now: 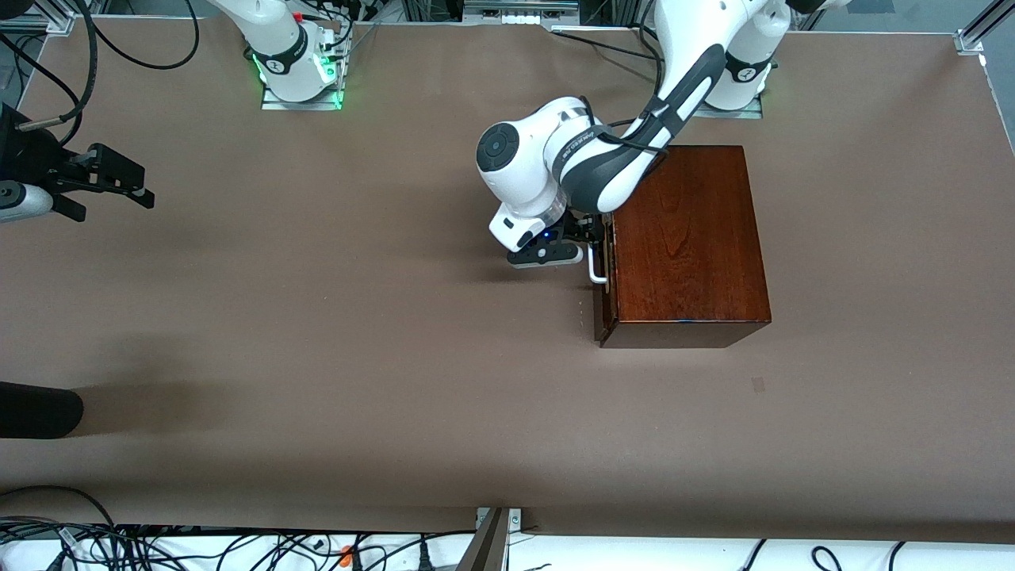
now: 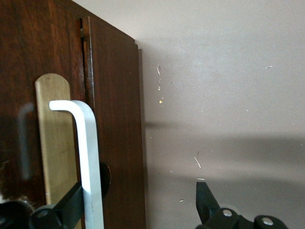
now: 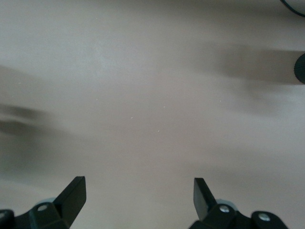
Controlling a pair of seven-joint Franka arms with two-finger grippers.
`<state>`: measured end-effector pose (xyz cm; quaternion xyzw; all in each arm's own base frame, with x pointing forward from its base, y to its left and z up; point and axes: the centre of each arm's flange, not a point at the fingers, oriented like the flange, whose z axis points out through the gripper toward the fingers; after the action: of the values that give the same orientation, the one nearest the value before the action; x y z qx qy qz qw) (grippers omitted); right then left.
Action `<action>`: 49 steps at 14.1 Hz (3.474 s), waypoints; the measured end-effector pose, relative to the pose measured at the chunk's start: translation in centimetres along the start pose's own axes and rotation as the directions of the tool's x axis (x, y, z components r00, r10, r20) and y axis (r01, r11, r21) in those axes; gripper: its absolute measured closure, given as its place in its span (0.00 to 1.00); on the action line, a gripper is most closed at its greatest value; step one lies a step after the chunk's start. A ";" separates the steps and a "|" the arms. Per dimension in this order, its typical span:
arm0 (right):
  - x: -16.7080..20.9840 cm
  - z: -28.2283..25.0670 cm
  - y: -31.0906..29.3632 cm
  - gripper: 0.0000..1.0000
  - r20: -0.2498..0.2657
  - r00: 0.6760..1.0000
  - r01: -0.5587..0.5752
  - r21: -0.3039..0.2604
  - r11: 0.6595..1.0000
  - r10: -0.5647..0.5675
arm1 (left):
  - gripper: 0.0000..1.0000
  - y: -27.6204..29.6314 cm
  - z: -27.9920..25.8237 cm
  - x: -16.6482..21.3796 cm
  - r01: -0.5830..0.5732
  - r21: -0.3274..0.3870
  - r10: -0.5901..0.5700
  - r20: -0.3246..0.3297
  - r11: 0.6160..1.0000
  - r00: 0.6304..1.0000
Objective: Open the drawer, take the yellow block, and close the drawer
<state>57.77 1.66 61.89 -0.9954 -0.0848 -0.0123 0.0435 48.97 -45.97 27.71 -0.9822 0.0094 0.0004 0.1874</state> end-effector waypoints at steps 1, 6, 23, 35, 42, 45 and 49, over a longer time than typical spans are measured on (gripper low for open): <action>0.0 0.0 0.0 0.00 0.000 1.000 0.000 0.000 1.000 0.000 | 0.00 0.0 0.1 0.0 0.002 0.000 -0.002 0.000 1.000 1.000; 0.0 0.0 0.0 0.00 0.000 1.000 0.000 0.000 1.000 0.000 | 0.00 0.7 0.0 -0.6 0.025 -0.003 -0.025 -0.010 1.000 1.000; 0.0 0.0 0.1 0.00 0.000 1.000 -0.002 0.000 1.000 0.002 | 0.00 3.2 -2.5 -0.8 0.060 -0.196 -0.066 -0.024 0.979 0.998; 0.0 0.0 0.1 0.00 0.000 1.000 -0.002 0.000 1.000 0.002 | 0.00 5.1 -5.9 -0.8 0.076 -0.294 -0.081 -0.008 0.953 0.997; 0.0 0.0 0.1 0.00 0.000 1.000 -0.003 0.000 1.000 0.003 | 0.00 -0.3 -13.4 -0.4 -0.016 -0.204 0.031 0.071 0.979 0.997; 0.0 0.0 0.2 0.00 0.000 1.000 -0.003 0.000 1.000 0.003 | 0.00 -9.9 -18.7 2.3 -0.059 -0.251 0.093 0.123 0.966 0.988; 0.0 0.0 0.2 0.00 0.000 1.000 -0.004 0.000 1.000 0.004 | 0.00 -26.4 -21.4 6.2 -0.109 -0.315 0.159 0.140 0.943 0.977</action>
<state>57.78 1.46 61.88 -0.9955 -0.0830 -0.0123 0.0434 55.59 -29.46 57.27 -0.9931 0.0608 0.0950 0.0331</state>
